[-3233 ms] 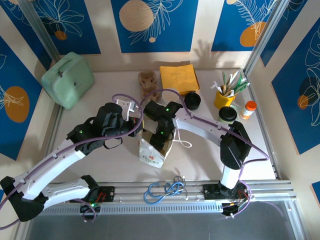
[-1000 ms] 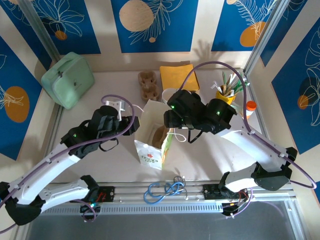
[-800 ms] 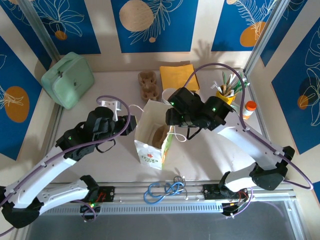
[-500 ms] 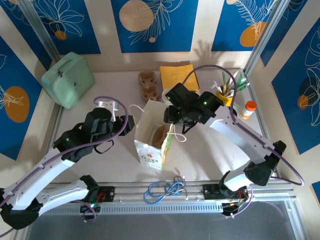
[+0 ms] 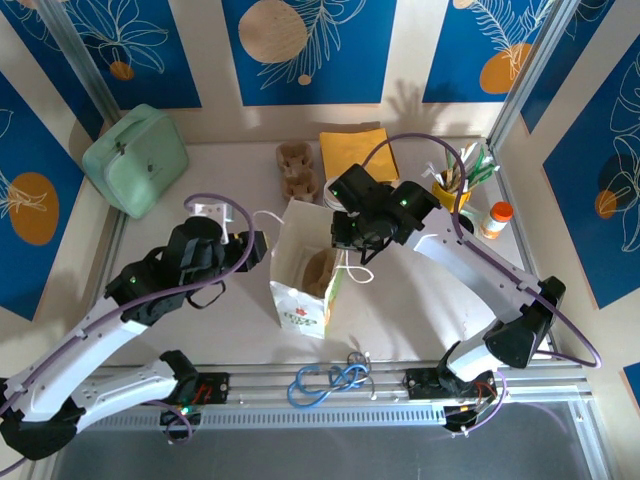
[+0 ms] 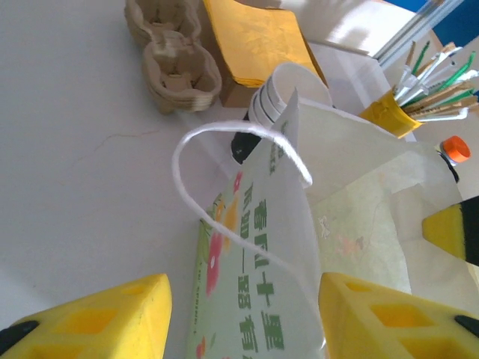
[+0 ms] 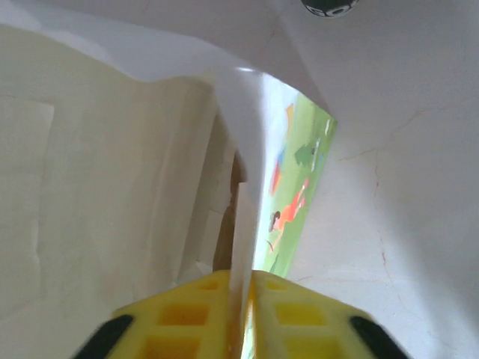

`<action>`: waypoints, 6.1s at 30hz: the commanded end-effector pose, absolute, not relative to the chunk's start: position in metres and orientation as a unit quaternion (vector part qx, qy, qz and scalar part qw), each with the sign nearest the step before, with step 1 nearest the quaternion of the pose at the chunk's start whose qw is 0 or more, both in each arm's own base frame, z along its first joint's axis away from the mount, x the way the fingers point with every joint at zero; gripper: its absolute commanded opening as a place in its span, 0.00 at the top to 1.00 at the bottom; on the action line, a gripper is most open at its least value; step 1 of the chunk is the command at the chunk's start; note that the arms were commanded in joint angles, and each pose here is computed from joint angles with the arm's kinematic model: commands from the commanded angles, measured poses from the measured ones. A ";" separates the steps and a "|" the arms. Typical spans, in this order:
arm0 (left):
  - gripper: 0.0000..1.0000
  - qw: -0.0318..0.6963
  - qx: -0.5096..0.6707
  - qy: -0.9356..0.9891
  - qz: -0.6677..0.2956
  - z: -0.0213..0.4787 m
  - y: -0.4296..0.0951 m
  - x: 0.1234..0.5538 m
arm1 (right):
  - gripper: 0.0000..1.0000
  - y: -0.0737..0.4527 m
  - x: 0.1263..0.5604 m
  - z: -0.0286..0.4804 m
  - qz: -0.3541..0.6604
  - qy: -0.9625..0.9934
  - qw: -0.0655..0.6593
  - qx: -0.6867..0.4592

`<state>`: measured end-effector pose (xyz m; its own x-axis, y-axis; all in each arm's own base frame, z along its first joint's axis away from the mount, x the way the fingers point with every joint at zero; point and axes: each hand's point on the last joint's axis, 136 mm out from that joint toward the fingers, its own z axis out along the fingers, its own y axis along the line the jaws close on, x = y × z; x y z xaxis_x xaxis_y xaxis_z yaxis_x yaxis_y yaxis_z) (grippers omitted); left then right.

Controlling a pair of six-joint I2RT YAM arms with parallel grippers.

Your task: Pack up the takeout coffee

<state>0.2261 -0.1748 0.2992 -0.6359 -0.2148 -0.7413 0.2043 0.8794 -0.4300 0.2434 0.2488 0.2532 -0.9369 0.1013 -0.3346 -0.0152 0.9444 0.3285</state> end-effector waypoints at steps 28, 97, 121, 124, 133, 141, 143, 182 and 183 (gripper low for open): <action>0.40 0.541 -0.089 0.806 -0.222 0.338 -0.096 0.206 | 1.00 0.283 0.175 0.353 0.362 0.808 0.395 -0.245; 0.86 0.056 0.205 0.969 -0.124 0.165 -0.323 0.197 | 1.00 0.222 0.232 0.252 0.374 0.898 0.167 0.161; 0.91 0.008 0.191 0.975 -0.110 0.098 -0.329 0.199 | 1.00 0.220 0.230 0.253 0.365 0.904 0.165 0.151; 0.91 0.000 0.190 0.976 -0.107 0.091 -0.327 0.197 | 1.00 0.219 0.230 0.255 0.362 0.905 0.168 0.149; 0.91 -0.018 0.188 0.976 -0.105 0.076 -0.325 0.189 | 1.00 0.217 0.231 0.259 0.356 0.907 0.173 0.145; 0.92 -0.017 0.186 0.977 -0.106 0.072 -0.324 0.190 | 1.00 0.221 0.232 0.266 0.361 0.906 0.173 0.136; 0.92 -0.018 0.187 0.977 -0.101 0.070 -0.323 0.190 | 1.00 0.222 0.232 0.270 0.362 0.906 0.176 0.133; 0.92 0.009 0.193 0.969 -0.153 0.093 -0.342 0.180 | 1.00 0.224 0.228 0.260 0.323 0.921 0.181 0.121; 0.92 0.008 0.192 0.969 -0.154 0.089 -0.343 0.180 | 1.00 0.224 0.228 0.260 0.323 0.921 0.179 0.120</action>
<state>0.1883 -0.3429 0.1104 -0.9248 0.3584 -0.1276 0.3804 0.8722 -0.3076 0.2288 0.2184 0.2490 -0.9043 0.3510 -0.2430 0.1367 0.7774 0.6140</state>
